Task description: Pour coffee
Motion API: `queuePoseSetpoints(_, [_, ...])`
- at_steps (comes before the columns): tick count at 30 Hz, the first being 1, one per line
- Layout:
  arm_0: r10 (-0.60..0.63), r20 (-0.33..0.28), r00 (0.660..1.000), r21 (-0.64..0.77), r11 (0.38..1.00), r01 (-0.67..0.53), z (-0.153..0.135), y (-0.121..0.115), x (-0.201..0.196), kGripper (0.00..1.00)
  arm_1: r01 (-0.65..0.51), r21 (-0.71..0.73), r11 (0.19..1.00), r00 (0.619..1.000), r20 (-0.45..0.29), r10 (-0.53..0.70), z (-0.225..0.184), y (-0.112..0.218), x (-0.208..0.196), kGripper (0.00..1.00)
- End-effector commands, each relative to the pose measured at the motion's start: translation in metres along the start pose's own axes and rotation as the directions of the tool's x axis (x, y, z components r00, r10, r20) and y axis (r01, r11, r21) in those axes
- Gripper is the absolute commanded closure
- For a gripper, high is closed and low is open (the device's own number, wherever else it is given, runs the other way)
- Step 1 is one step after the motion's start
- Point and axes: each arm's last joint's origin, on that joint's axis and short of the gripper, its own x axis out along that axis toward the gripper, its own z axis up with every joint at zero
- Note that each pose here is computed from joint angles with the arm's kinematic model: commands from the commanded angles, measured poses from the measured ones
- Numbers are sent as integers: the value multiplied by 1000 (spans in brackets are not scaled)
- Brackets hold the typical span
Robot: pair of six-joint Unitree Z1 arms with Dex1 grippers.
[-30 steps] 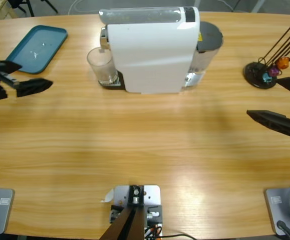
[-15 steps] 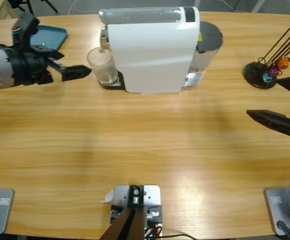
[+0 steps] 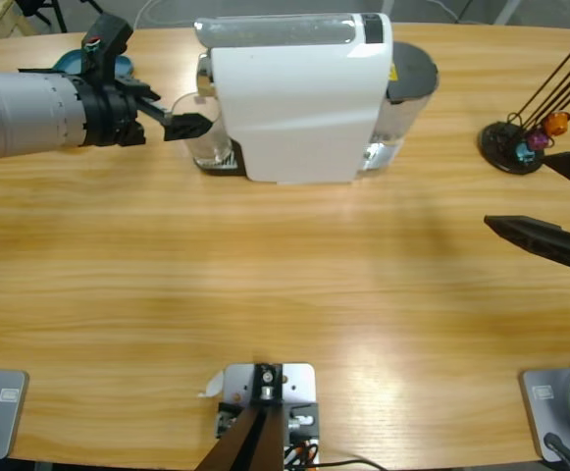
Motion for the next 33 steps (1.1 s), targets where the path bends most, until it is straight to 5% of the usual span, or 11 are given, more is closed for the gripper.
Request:
queuePoseSetpoints(1, [-1, -60, 998, 12, 1000, 2, -11, 0, 25, 0, 17, 16, 1000, 998, -60, -16, -8, -1, 10, 0])
queuePoseSetpoints(28, [-14, -94, 996, -1, 1000, 14, -10, 11, 60, 2, 31, 23, 999, 997, -72, -29, -8, -3, 13, 0])
queuePoseSetpoints(33, [-10, -110, 994, 0, 1000, 10, -14, 11, 65, 324, 30, 23, 999, 997, -74, -29, -8, -3, 13, 0])
